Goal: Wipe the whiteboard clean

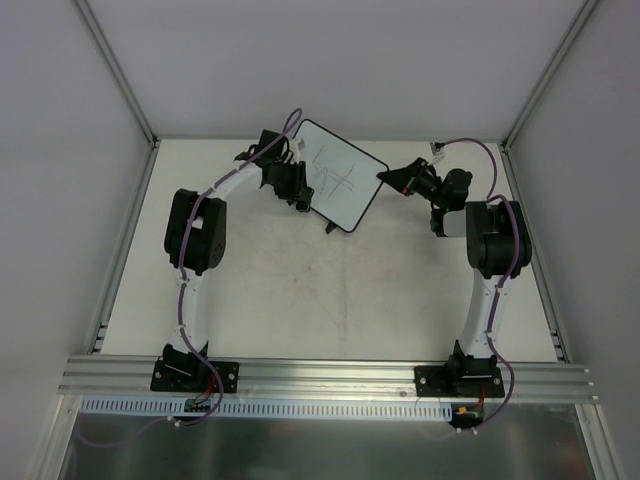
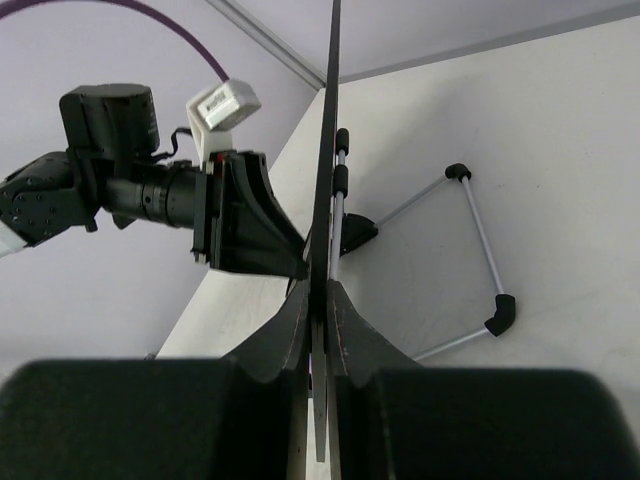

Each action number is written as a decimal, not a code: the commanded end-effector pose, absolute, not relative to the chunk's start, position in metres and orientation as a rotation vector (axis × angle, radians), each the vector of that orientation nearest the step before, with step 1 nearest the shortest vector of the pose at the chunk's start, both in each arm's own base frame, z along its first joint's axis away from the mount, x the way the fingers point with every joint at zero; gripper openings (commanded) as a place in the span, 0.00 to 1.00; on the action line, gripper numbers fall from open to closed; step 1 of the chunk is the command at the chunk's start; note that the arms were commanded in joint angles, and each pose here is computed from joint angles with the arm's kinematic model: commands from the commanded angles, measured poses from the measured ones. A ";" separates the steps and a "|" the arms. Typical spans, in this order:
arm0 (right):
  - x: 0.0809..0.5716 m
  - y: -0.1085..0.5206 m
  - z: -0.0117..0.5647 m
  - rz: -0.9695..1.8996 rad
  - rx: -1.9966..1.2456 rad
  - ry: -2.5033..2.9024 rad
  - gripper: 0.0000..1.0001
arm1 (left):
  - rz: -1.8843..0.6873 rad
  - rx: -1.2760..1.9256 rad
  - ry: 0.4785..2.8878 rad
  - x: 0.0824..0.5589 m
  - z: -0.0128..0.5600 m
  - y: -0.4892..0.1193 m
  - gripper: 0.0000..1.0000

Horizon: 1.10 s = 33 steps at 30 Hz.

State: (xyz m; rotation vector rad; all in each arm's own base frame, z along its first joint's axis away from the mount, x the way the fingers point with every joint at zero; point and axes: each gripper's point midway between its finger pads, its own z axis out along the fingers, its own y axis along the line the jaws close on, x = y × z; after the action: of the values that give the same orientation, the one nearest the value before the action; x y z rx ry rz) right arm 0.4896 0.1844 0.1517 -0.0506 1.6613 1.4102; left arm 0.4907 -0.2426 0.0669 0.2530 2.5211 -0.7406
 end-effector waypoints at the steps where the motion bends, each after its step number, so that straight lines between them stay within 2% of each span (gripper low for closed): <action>1: 0.478 0.193 0.192 1.428 -0.287 1.481 0.00 | -0.721 0.287 2.547 0.459 0.075 -0.244 0.00; 10: 0.480 0.189 0.186 1.454 -0.298 1.495 0.00 | -0.703 0.215 2.567 0.412 0.068 -0.225 0.00; 22: 0.474 0.188 0.187 1.458 -0.331 1.498 0.00 | -0.703 0.182 2.404 0.453 0.121 -0.227 0.00; 31: 0.471 0.184 0.189 1.469 -0.352 1.502 0.00 | -0.653 0.205 2.373 0.471 0.129 -0.225 0.00; 33: 0.469 0.184 0.192 1.468 -0.359 1.499 0.00 | -0.633 0.205 2.397 0.478 0.116 -0.225 0.00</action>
State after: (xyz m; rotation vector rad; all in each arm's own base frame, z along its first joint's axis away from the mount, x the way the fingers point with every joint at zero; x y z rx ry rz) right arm 0.4859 0.1785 0.1478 -0.1020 1.6881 1.4890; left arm 0.4571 -0.2277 0.1061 0.1901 2.4425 -0.6759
